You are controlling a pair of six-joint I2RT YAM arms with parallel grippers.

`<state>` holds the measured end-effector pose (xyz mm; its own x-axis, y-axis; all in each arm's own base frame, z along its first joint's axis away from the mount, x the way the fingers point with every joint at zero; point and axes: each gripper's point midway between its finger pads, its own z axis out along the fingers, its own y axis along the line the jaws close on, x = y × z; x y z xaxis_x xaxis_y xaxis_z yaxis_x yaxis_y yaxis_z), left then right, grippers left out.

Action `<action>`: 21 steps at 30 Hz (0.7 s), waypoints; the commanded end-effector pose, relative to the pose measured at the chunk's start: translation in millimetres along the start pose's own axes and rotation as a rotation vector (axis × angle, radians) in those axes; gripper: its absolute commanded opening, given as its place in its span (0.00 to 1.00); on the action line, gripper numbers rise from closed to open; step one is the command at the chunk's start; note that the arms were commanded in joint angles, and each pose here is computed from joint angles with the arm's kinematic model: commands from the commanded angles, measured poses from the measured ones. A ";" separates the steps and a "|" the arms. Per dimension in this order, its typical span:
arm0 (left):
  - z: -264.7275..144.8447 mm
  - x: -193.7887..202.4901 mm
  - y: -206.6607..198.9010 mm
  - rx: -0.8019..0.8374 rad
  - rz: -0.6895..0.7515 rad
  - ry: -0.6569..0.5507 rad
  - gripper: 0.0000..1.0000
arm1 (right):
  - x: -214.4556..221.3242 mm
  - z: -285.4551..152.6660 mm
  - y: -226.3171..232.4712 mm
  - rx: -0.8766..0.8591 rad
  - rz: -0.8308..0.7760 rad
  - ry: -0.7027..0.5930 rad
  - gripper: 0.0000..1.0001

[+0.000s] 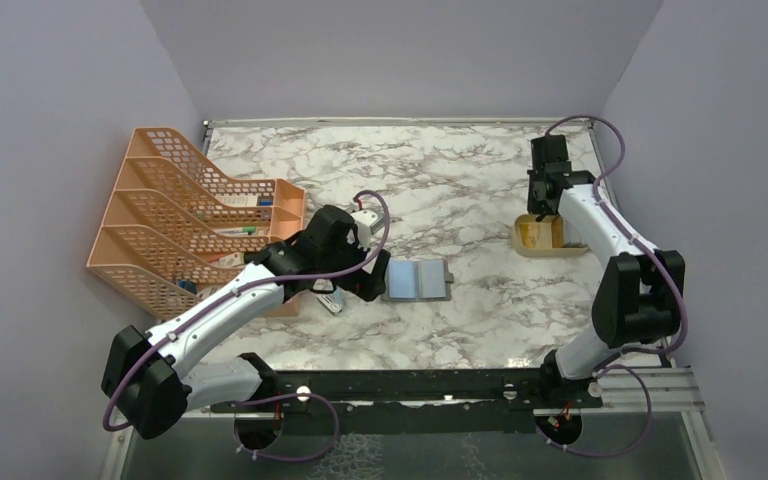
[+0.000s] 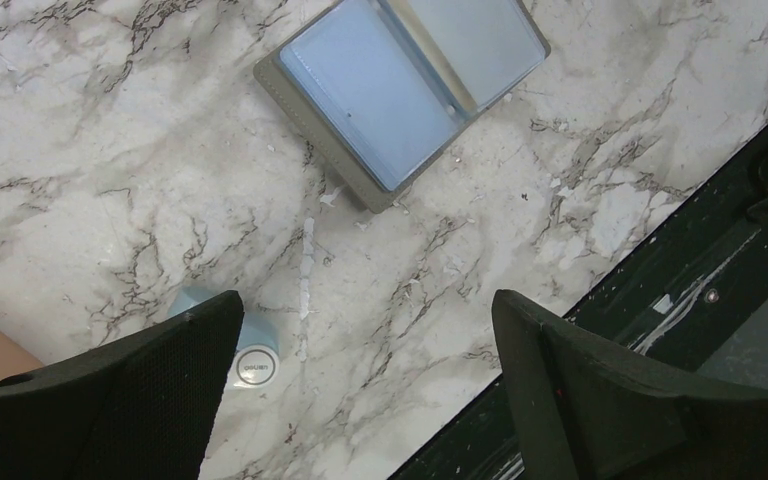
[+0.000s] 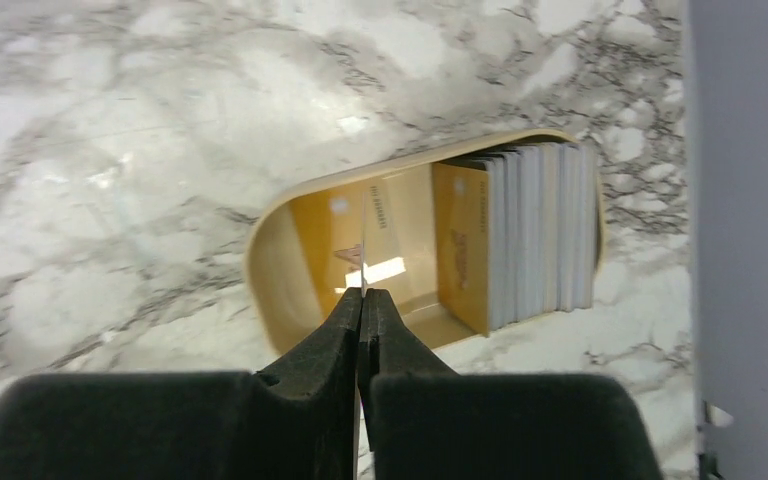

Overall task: Put the credit cards into the card holder
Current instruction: Pick up the credit card from the storage box, then insert the credit card into the card holder.

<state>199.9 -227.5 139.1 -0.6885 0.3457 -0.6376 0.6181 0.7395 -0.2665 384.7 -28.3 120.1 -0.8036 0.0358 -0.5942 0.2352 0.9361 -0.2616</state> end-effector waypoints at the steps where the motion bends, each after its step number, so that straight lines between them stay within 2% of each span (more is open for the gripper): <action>1: 2.6 4.6 7.4 -0.030 -0.003 0.017 0.95 | -16.7 -34.4 23.3 -0.194 0.100 -0.043 0.01; 4: 5.8 4.4 2.9 -0.006 -0.014 0.031 0.85 | -28.8 -62.7 45.7 -0.369 0.155 -0.081 0.01; 7: 6.8 -0.3 5.2 -0.026 -0.038 0.021 0.79 | -38.0 -93.1 71.7 -0.571 0.205 -0.127 0.01; 9: 7.2 -5.4 8.2 -0.046 -0.057 0.008 0.77 | -40.7 -108.4 81.5 -0.659 0.219 -0.138 0.01; 12: 9.8 -10.4 9.9 -0.059 -0.083 0.007 0.67 | -38.6 -128.2 93.7 -0.774 0.242 -0.140 0.01; 14: 13.8 -10.7 10.3 -0.054 -0.113 0.018 0.56 | -33.5 -141.2 103.3 -0.864 0.255 -0.135 0.01; 17: 19.6 -11.8 8.1 -0.019 -0.192 0.021 0.29 | -20.1 -159.1 120.6 -1.019 0.275 -0.110 0.01; 21: 20.9 -19.8 6.5 -0.007 -0.270 -0.040 0.07 | 0.8 -168.2 136.2 -1.118 0.307 -0.041 0.01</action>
<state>216.7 -228.6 120.0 -0.8040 0.2336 -0.5468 0.4657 0.8192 -0.3348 341.7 124.8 197.9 -0.7393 0.3037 -0.6010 -0.1263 0.8141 0.5668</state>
